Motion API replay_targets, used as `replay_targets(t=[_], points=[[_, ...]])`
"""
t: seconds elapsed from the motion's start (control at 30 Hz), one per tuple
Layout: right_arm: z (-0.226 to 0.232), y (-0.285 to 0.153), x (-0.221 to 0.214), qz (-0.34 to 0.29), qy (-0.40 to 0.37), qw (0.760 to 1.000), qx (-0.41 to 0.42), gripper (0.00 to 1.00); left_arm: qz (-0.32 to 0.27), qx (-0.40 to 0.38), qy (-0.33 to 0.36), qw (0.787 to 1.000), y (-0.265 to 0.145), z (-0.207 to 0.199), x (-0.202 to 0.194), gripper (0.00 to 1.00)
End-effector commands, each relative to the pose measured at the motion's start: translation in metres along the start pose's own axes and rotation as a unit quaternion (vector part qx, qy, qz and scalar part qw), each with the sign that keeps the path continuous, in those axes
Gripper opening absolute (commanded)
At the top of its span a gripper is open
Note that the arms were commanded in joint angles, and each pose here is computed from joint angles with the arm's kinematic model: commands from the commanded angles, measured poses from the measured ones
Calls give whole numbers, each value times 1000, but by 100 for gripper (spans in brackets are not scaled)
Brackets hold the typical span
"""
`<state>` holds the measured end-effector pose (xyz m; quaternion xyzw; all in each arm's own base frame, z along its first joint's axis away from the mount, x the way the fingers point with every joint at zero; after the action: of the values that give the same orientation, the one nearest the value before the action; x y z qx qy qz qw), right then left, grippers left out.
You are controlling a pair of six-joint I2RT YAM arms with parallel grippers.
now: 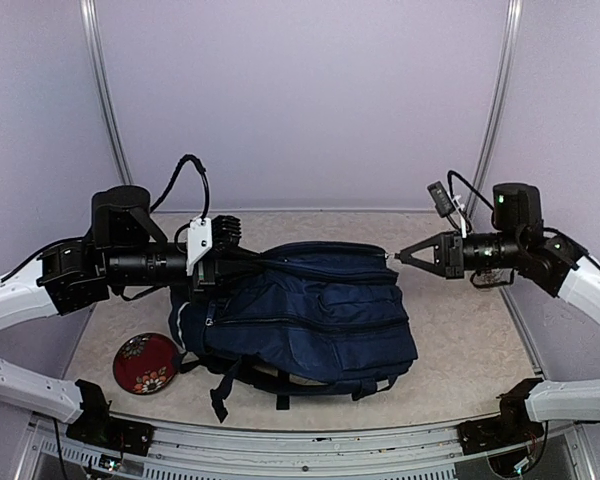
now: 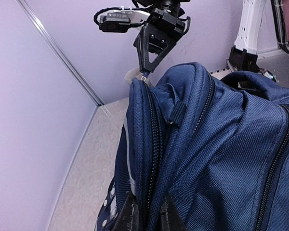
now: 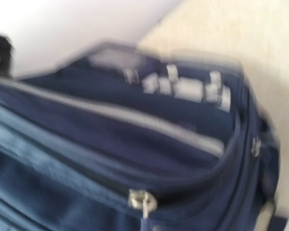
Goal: Pack the student bag
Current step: Zip the upper front pocket of the student bag, then hold the upper front pocket of the student bag.
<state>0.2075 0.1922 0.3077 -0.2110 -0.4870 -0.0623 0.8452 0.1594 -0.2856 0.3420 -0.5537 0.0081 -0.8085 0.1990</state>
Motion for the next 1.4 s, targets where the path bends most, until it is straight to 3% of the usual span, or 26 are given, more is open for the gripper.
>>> replay_targets(t=[0.0, 0.13, 0.3, 0.33, 0.37, 0.4, 0.43, 0.6, 0.7, 0.8, 0.93, 1.2, 1.37], points=[[38, -49, 100, -89, -114, 988, -54, 0, -232, 64, 37, 970, -67, 30, 108, 0], [58, -62, 133, -119, -131, 983, -40, 0, -223, 93, 19, 970, -60, 42, 106, 0], [53, -49, 113, -124, -98, 987, -3, 0, -157, 93, -68, 981, -34, 51, 51, 0], [53, -46, 109, -126, -93, 988, 2, 0, -129, 85, -88, 984, -27, 47, 30, 6], [54, -44, 104, -126, -87, 988, 12, 0, -105, 82, -100, 986, -23, 45, 15, 27], [54, -40, 100, -125, -80, 989, 24, 0, -79, 77, -109, 988, -19, 41, 3, 55], [56, -36, 97, -121, -74, 989, 38, 0, -59, 66, -115, 989, -17, 36, -4, 70], [62, -24, 89, -113, -69, 990, 46, 0, -67, 3, -104, 992, -27, 17, 38, 97], [62, -16, 86, -110, -69, 990, 54, 0, -80, 2, -80, 994, -32, 13, 79, 99], [59, -8, 85, -105, -50, 992, 52, 0, -47, 7, -78, 996, -18, 7, 109, 99], [55, 1, 87, -104, -50, 993, 35, 0, -27, -58, -111, 992, 12, -22, 139, 99], [62, 9, 92, -101, -68, 992, 29, 0, 86, 58, -200, 974, 85, -24, 89, 99], [62, 11, 91, -102, -70, 992, 20, 0, 136, 101, -209, 963, 111, -27, 57, 99]])
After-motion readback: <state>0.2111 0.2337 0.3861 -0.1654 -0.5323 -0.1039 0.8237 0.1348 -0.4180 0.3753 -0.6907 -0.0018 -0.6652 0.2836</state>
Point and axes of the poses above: each gripper's point midway between its finger pads, its own y axis out along the fingers, its own z axis along the line the jaws close on, x = y × z, the point moved 5 cm from there along -y, back along the fingers, and after that the axes turned 5 degrees about -y, right-handed, at the moved point
